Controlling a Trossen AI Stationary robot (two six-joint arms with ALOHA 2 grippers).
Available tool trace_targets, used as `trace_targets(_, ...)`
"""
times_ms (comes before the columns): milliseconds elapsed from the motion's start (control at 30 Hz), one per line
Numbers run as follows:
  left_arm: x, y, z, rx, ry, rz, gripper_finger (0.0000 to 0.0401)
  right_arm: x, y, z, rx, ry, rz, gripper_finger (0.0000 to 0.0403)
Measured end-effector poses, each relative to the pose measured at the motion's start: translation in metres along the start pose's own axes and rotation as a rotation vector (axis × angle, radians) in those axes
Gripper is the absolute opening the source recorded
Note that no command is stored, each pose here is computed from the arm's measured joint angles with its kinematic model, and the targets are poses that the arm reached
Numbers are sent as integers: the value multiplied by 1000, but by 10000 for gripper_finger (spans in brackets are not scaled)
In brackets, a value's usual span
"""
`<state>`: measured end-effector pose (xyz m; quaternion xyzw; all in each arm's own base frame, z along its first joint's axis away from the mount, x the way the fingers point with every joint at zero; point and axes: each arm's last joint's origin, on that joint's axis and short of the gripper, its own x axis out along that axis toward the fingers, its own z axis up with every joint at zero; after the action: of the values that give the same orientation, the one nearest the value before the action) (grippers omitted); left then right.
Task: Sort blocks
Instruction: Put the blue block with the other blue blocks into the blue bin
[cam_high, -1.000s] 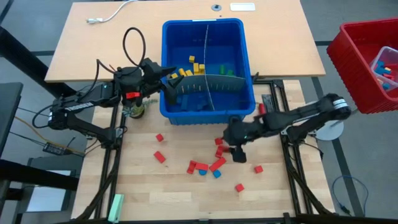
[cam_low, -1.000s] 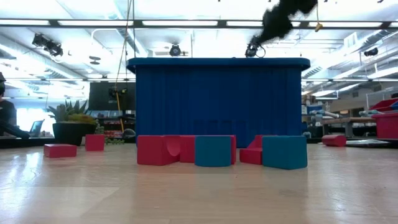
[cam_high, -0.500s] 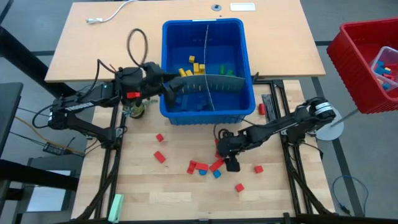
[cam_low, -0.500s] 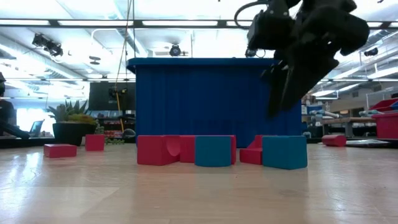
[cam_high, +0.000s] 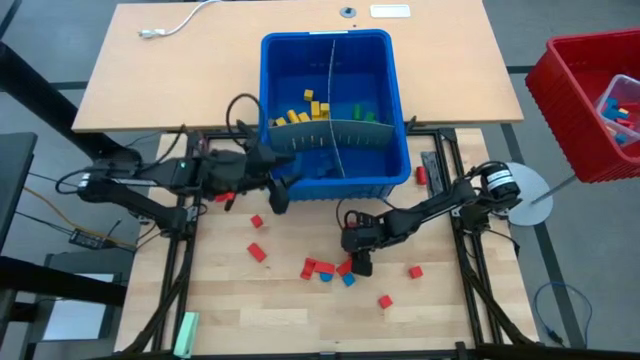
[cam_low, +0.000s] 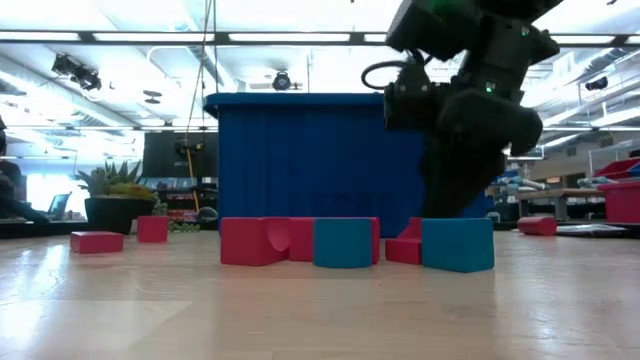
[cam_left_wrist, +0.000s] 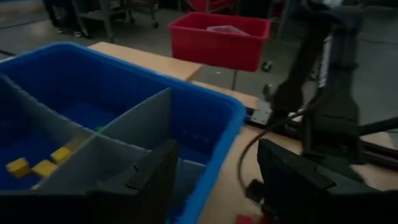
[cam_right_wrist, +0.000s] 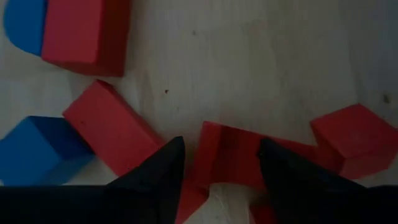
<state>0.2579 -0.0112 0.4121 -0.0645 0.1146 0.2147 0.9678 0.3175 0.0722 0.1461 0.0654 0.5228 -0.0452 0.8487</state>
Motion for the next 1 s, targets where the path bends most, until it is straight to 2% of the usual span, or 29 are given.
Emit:
trace_targets(367,15,-29,-61,-45,-74,-114,232,4,-2,0,3,-8,-52,112)
trace_targets(567,23,-28,-102,-95,-158,-148,232,2,-2,1,-6,-21,-65,56)
trace_targets(700,25,-23,-118,-122,-198,-151,232,2,-2,2,-9,-34,-71,27)
trace_targets(833,26,-21,-127,-115,-187,-144,232,2,-2,3,-28,-43,-87,28)
trace_targets(1000,26,-21,-128,-116,-189,-145,232,4,-4,2,-18,-33,-71,77)
